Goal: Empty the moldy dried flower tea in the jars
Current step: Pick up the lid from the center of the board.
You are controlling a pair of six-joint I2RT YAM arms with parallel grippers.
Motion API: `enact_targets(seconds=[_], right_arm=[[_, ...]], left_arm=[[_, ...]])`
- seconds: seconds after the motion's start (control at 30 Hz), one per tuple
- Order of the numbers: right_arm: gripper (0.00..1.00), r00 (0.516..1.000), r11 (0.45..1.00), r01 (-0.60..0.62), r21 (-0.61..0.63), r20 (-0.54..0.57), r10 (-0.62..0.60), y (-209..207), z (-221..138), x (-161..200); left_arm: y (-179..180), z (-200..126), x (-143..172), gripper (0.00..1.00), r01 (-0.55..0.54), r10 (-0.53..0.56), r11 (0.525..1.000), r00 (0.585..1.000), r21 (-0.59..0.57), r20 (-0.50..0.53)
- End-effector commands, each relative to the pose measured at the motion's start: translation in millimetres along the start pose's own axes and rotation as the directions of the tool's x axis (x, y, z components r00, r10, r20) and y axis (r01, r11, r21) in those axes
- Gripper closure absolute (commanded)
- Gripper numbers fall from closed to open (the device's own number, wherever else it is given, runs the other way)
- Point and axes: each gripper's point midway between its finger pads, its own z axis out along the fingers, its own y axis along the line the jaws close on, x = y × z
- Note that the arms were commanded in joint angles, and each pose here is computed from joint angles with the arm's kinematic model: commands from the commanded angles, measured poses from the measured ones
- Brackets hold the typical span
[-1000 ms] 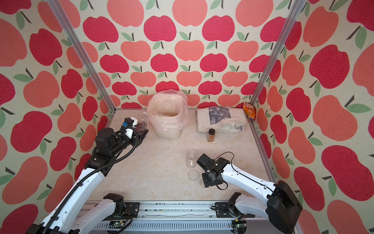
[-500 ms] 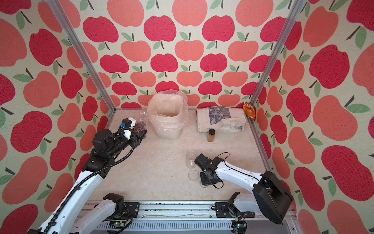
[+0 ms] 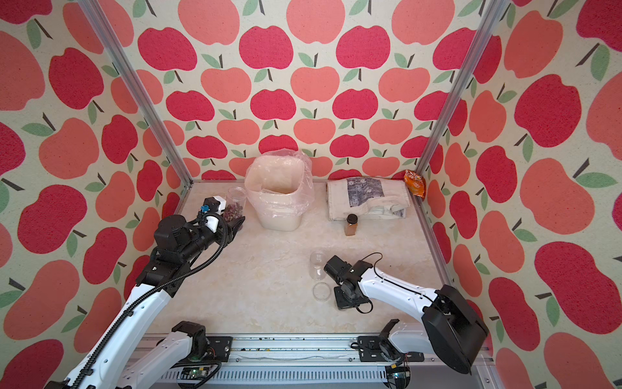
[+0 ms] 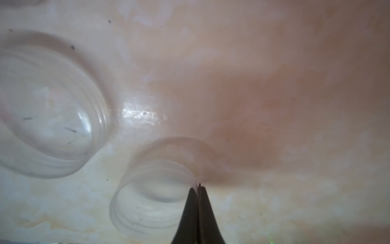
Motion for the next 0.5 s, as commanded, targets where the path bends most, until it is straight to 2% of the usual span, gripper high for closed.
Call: enact_targets(seconds=[0.0,0.23,0.47], right_arm=[[1.0,0.997,0.999,0.034,0.016,0.065,-0.035,-6.3,-31.7,-11.3],[1.0,0.974,0.988,0.147,-0.041,0.182,-0.138,36.2,-81.5,-46.3],[1.0,0.921,0.932,0.362,-0.022,0.166,-0.353,109.7,-88.5,-60.0]], left_arm=[[-0.3,-3.0,-4.2,1.0,-0.011,0.011,1.0,1.0,-0.003,0.019],[2.6,-5.1,-7.1,1.0,-0.012,0.013,1.0,1.0,-0.022,0.022],[3.6,-9.1,-10.8,1.0,-0.018,0.019,0.999,1.0,-0.034,0.025]])
